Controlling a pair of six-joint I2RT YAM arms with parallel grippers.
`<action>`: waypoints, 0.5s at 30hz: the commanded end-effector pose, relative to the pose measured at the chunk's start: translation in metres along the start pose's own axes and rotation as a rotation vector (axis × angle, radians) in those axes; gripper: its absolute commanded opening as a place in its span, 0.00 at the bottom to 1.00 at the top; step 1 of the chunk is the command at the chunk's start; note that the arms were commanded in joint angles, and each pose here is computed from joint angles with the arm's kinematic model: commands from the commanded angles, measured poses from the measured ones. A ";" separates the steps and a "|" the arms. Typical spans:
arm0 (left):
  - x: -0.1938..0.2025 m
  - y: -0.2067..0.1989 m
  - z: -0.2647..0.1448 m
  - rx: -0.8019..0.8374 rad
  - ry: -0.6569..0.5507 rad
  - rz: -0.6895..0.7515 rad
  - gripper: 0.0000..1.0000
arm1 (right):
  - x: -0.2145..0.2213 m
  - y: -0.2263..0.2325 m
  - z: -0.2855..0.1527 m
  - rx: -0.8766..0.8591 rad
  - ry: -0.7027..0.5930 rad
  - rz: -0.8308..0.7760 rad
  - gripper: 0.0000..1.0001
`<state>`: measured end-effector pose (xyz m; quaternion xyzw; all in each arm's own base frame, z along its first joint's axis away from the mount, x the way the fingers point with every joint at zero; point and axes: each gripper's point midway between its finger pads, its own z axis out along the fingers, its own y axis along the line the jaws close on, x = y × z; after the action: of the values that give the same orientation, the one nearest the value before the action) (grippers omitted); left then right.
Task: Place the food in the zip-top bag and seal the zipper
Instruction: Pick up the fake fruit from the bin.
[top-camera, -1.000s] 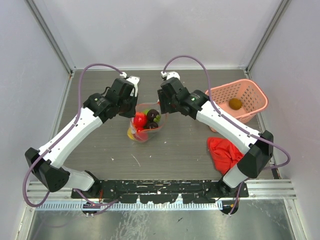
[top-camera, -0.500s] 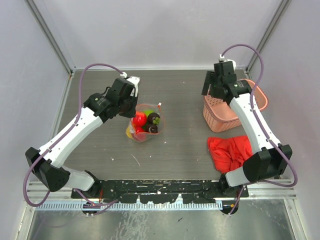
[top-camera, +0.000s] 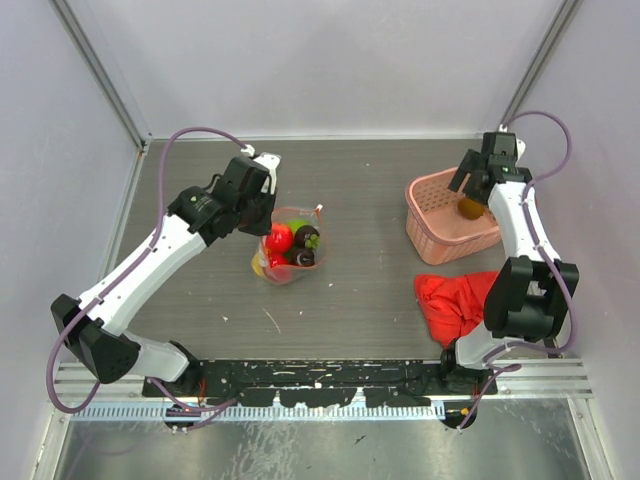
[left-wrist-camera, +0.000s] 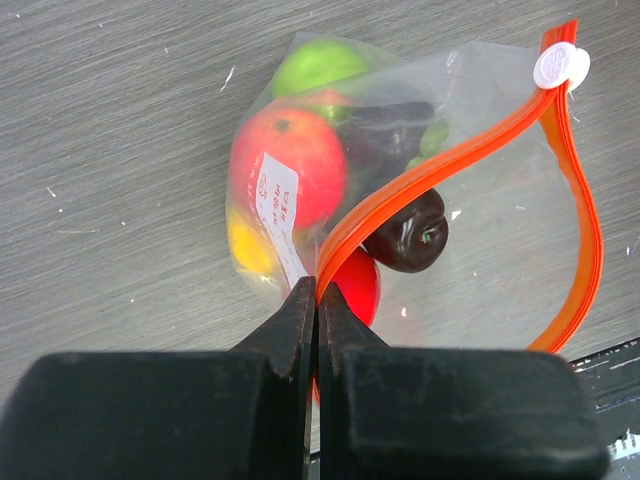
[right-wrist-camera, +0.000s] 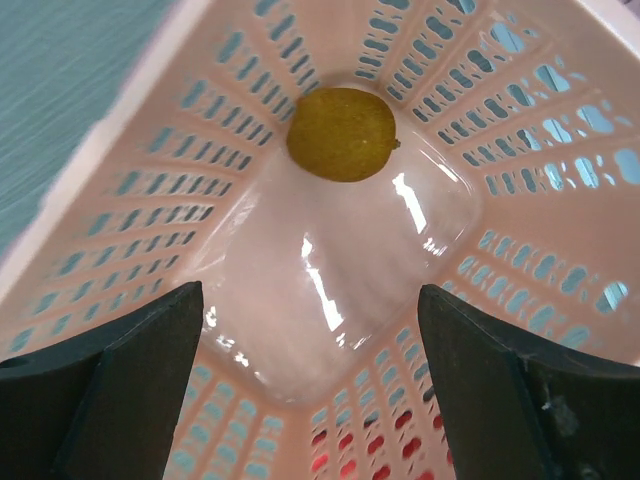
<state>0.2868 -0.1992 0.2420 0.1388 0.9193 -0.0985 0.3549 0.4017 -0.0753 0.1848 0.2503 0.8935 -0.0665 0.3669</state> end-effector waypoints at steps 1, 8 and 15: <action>-0.013 -0.001 -0.006 0.017 -0.066 0.002 0.00 | -0.024 -0.001 0.024 -0.063 -0.115 0.014 0.94; -0.011 0.001 -0.003 0.008 -0.056 0.007 0.00 | -0.031 -0.010 0.055 -0.112 -0.179 -0.002 0.99; -0.010 0.003 -0.003 0.001 -0.056 0.010 0.00 | -0.020 -0.006 0.088 -0.146 -0.166 -0.033 1.00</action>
<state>0.2861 -0.1985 0.2369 0.1407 0.9208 -0.0955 0.3509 0.4400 -0.1136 0.1305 0.2312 0.8795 -0.0406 0.4139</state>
